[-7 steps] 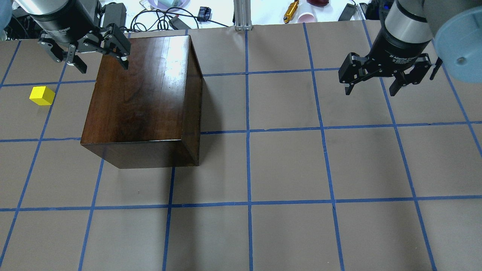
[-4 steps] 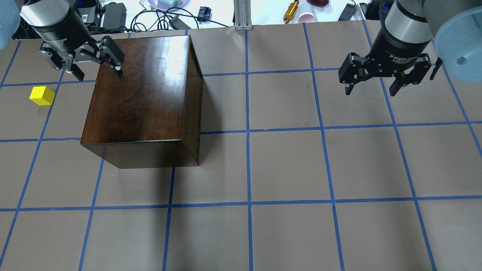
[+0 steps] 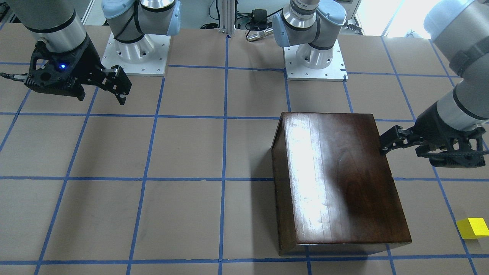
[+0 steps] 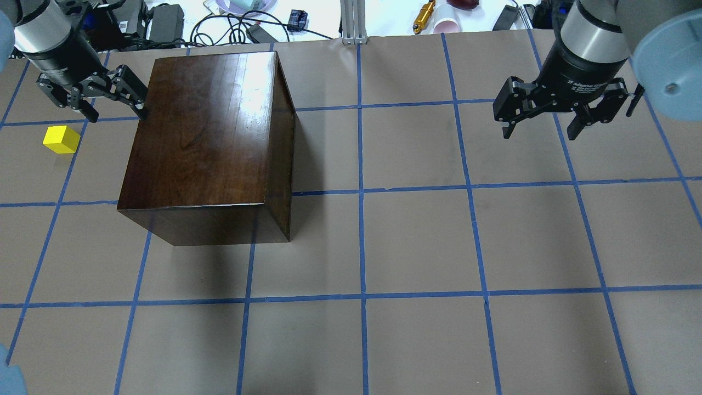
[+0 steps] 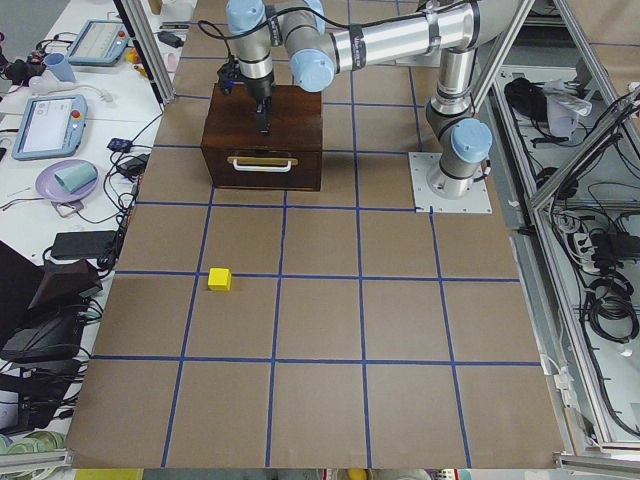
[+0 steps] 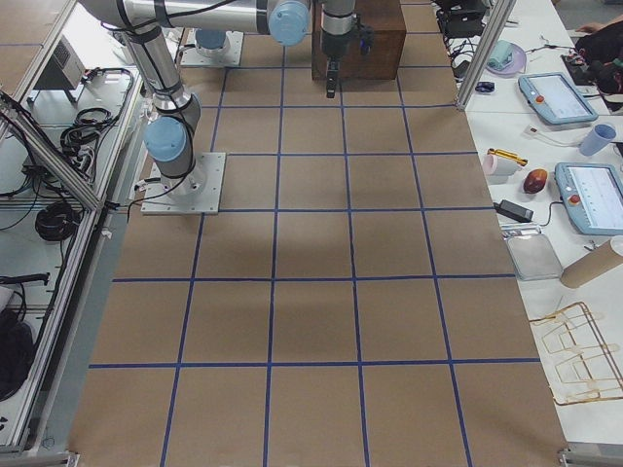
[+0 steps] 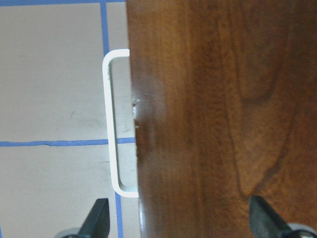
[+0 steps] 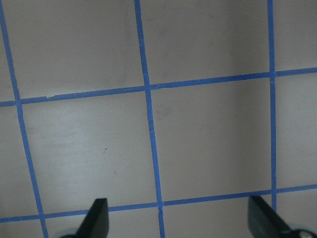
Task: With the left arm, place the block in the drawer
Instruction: 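Move the left gripper down beside the cabinet to the white drawer handle, then close the left gripper on the white drawer handle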
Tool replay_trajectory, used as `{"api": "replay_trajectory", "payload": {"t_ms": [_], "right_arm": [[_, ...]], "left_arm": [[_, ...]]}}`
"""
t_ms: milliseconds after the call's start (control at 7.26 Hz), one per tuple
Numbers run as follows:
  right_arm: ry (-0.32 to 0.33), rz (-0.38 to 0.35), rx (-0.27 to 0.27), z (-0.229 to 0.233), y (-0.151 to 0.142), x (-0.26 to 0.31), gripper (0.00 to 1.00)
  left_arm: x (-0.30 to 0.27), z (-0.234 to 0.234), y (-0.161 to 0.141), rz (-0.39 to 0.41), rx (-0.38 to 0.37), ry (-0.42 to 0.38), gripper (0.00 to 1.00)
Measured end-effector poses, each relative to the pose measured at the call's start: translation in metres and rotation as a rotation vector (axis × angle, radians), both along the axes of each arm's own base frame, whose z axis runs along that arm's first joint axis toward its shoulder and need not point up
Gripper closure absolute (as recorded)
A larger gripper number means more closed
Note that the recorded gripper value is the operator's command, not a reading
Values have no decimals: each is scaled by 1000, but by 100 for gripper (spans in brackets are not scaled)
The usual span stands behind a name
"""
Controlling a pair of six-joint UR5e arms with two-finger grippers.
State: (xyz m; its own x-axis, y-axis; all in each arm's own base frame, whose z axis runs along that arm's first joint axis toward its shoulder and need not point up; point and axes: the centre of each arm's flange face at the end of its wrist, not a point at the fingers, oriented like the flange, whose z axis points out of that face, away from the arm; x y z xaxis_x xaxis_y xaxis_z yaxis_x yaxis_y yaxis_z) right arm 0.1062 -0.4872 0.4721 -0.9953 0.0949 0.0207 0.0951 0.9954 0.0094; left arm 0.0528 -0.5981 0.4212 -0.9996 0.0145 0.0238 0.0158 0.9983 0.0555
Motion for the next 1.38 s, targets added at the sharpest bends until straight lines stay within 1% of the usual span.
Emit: {"api": "replay_trajectory", "payload": {"t_ms": [275,551,826,1102,1377], "right_arm": [[0,0,0,0,0,0,0],[0,0,0,0,0,0,0],[0,0,0,0,0,0,0],[0,0,0,0,0,0,0],[0,0,0,0,0,0,0]], "left_arm": [[37,-13,-4,-22,5,22,0],[70,-22,-6,-42,-12,76,0],[95,-34,-8,-26,-30,146,0],[106,-50,-13,0,-45,225,0],[110,-65,-18,9,-39,265,0]]}}
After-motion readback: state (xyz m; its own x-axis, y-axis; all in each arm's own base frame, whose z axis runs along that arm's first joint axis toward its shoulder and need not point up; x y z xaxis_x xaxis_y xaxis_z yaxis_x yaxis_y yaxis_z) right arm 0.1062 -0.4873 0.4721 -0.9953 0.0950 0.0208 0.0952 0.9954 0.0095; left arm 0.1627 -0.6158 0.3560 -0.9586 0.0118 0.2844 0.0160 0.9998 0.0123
